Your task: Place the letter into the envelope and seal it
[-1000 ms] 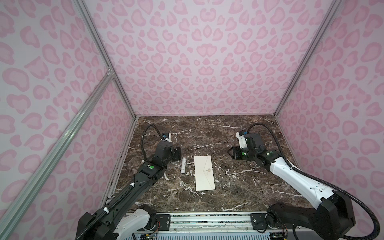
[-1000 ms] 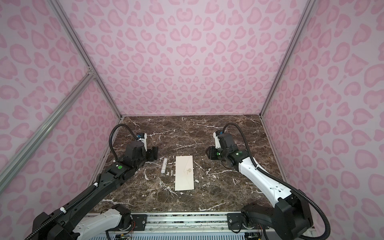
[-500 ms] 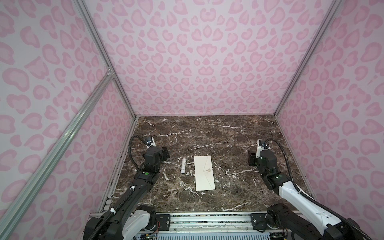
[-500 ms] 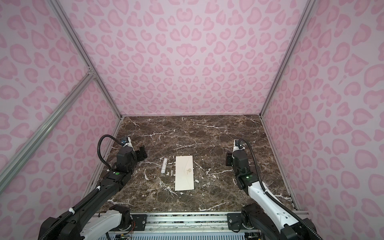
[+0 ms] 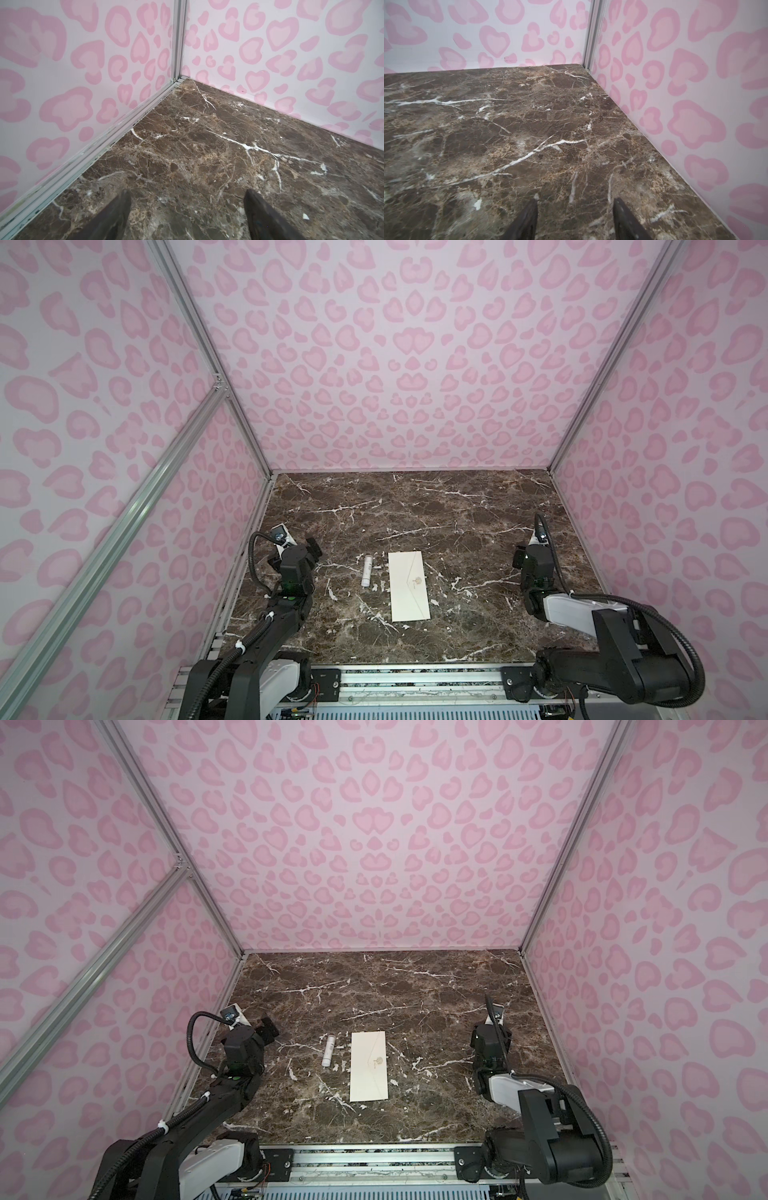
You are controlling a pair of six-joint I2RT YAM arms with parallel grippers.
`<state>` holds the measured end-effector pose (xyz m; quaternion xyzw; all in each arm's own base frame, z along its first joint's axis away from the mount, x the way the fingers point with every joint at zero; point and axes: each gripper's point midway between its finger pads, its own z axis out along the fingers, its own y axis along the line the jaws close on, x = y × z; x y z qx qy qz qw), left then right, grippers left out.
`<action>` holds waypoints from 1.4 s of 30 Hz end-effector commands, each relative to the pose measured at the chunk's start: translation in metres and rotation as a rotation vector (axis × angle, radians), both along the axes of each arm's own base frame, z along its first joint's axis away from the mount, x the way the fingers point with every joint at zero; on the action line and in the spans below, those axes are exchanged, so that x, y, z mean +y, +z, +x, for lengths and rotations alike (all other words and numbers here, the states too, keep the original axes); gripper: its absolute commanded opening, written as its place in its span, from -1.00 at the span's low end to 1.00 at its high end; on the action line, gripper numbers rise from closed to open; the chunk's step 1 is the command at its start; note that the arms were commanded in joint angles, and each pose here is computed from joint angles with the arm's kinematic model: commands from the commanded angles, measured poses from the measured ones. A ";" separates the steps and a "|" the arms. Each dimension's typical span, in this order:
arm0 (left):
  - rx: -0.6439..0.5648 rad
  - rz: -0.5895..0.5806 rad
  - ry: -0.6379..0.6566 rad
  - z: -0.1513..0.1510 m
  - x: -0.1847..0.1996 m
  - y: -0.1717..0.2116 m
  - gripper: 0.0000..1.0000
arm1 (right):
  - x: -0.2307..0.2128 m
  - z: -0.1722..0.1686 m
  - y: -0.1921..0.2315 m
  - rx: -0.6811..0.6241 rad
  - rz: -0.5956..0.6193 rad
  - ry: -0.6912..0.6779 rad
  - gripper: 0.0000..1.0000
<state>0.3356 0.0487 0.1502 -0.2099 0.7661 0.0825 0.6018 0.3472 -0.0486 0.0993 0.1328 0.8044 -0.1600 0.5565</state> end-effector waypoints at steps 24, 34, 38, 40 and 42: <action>-0.031 0.122 -0.142 0.044 -0.005 -0.027 0.95 | 0.006 0.030 0.006 -0.084 -0.022 0.046 0.97; -0.029 0.125 -0.142 0.043 -0.005 -0.027 0.95 | 0.006 0.031 0.006 -0.083 -0.019 0.049 0.97; -0.025 0.124 -0.143 0.043 -0.006 -0.028 0.95 | 0.007 0.031 0.006 -0.083 -0.019 0.050 0.97; -0.023 0.122 -0.143 0.043 -0.006 -0.028 0.95 | 0.007 0.031 0.006 -0.081 -0.018 0.051 0.97; -0.022 0.124 -0.143 0.043 -0.006 -0.028 0.95 | 0.006 0.031 0.006 -0.082 -0.018 0.050 0.97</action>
